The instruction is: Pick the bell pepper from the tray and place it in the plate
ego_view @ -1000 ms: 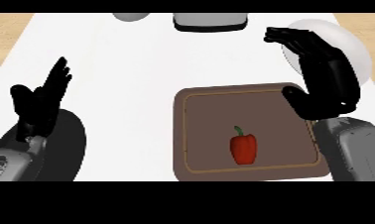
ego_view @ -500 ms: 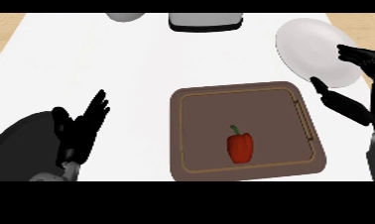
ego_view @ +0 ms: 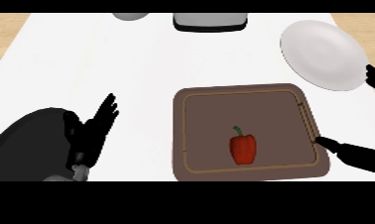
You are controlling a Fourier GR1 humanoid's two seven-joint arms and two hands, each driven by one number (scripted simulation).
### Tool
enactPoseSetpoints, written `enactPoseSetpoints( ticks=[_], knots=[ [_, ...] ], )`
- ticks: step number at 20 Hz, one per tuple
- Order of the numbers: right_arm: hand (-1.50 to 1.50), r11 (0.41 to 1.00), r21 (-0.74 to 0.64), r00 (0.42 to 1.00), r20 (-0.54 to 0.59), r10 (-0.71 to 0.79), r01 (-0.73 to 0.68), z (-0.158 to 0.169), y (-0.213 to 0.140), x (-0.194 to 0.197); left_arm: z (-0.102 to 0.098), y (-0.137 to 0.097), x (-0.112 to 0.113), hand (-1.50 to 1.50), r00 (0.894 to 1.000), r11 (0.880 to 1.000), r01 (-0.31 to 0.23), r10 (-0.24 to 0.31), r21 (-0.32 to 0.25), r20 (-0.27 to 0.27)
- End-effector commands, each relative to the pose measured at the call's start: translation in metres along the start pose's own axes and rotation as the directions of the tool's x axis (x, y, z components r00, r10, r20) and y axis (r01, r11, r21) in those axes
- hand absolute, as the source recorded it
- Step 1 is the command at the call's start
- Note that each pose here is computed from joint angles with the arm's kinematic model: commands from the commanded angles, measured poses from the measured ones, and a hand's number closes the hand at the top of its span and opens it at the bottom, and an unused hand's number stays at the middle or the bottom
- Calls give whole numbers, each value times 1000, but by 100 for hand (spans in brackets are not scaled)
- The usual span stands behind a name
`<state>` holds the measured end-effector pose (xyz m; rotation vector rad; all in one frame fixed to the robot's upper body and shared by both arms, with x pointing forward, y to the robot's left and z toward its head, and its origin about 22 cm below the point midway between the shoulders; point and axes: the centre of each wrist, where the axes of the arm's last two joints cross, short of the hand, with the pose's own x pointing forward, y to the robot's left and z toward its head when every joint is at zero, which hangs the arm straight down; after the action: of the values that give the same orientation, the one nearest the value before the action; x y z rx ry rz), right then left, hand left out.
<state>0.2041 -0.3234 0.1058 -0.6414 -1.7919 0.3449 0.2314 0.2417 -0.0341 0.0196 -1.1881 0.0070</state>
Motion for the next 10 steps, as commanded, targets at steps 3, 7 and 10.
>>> enactPoseSetpoints(
  ticks=[3, 7, 10],
  knots=[
    [-150, 921, 318, 960, -91, 265, -224, 8, -13, 17, 3, -4, -1, 0, 1000, 1000, -3, 3, 2, 3],
    [-150, 881, 380, 930, -116, 348, -282, 3, 10, 57, -1, -16, 2, 0, 1000, 1000, 3, -3, -8, -5],
    [-150, 849, 417, 904, -129, 408, -324, 13, 30, 76, -3, 13, -3, 0, 1000, 1000, 14, -14, -28, 4]
  ],
)
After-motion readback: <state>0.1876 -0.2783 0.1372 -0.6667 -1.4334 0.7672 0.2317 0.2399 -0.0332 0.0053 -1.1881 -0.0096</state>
